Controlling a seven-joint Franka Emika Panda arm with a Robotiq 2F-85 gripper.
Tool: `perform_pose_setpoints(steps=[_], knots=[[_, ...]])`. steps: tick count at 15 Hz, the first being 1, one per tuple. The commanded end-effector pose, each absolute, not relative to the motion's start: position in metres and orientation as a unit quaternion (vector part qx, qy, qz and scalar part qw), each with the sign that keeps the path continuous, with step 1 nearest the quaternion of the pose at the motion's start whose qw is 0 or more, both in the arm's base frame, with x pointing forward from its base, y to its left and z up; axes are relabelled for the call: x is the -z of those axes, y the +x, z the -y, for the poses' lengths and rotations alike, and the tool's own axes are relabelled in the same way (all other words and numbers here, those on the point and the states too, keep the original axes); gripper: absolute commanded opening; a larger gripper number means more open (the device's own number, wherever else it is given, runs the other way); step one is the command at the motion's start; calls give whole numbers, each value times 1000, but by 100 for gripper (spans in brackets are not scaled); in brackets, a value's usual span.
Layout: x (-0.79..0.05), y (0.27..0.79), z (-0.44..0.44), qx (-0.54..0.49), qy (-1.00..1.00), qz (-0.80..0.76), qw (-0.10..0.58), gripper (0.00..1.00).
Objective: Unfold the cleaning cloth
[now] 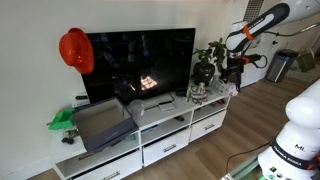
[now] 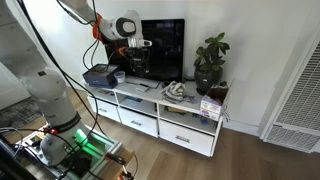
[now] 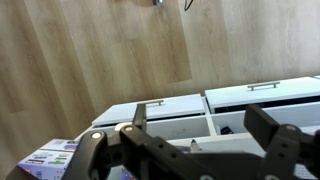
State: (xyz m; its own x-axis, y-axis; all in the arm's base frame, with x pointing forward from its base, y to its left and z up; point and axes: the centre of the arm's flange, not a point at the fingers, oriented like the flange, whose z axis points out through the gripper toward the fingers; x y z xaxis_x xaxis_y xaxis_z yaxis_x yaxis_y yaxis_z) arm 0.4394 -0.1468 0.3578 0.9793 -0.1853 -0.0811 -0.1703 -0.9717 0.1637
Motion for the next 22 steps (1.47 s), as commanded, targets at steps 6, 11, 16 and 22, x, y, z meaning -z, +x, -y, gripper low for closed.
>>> perform_pose_setpoints(steps=[6,11,16,22], knots=[[-267,560,159,29,984,78,156,100],[-219,607,159,-5,977,126,171,100],[-211,599,158,6,980,118,161,100],[-200,618,169,3,978,134,160,100]])
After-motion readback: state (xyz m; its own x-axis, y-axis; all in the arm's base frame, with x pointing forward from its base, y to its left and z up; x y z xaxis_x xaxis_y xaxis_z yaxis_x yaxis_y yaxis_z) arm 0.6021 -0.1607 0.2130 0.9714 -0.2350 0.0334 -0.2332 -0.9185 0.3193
